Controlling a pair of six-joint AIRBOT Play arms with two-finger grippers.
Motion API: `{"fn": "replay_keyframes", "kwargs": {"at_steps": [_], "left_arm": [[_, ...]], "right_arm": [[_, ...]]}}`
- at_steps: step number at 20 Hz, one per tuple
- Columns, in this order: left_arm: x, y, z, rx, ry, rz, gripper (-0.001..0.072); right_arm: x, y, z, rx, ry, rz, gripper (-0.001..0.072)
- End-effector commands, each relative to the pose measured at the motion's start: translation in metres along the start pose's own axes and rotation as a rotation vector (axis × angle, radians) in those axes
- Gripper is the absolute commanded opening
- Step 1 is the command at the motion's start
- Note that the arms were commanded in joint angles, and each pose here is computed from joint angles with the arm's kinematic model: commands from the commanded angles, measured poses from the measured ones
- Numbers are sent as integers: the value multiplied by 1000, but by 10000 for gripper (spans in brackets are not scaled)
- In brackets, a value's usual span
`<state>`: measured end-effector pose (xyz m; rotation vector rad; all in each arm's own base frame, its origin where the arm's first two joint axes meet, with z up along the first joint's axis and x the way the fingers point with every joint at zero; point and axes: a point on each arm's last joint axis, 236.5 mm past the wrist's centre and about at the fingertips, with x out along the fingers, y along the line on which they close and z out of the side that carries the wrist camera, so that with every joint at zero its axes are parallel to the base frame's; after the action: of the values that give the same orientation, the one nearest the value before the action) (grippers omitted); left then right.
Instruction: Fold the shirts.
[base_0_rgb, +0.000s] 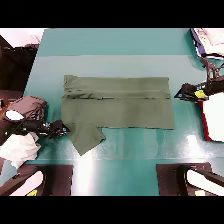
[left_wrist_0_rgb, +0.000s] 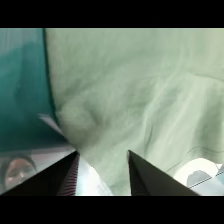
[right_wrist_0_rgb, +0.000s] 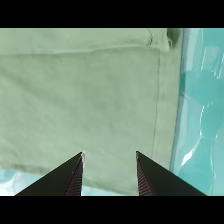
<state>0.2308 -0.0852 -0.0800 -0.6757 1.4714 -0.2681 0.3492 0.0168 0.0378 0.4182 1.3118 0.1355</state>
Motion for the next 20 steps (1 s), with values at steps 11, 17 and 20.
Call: {"fn": "replay_keyframes", "kwargs": {"at_steps": [11, 17, 20], "left_arm": [[-10, -19, 19, 80, -59, -49, 24], [-18, -28, 19, 116, -44, -66, 25], [-18, -28, 19, 115, -43, -66, 25]], "right_arm": [[7, -41, -64, 98, 223, 16, 378], [61, -81, -125, 251, 299, 20, 378], [74, -84, -134, 259, 293, 20, 378]]}}
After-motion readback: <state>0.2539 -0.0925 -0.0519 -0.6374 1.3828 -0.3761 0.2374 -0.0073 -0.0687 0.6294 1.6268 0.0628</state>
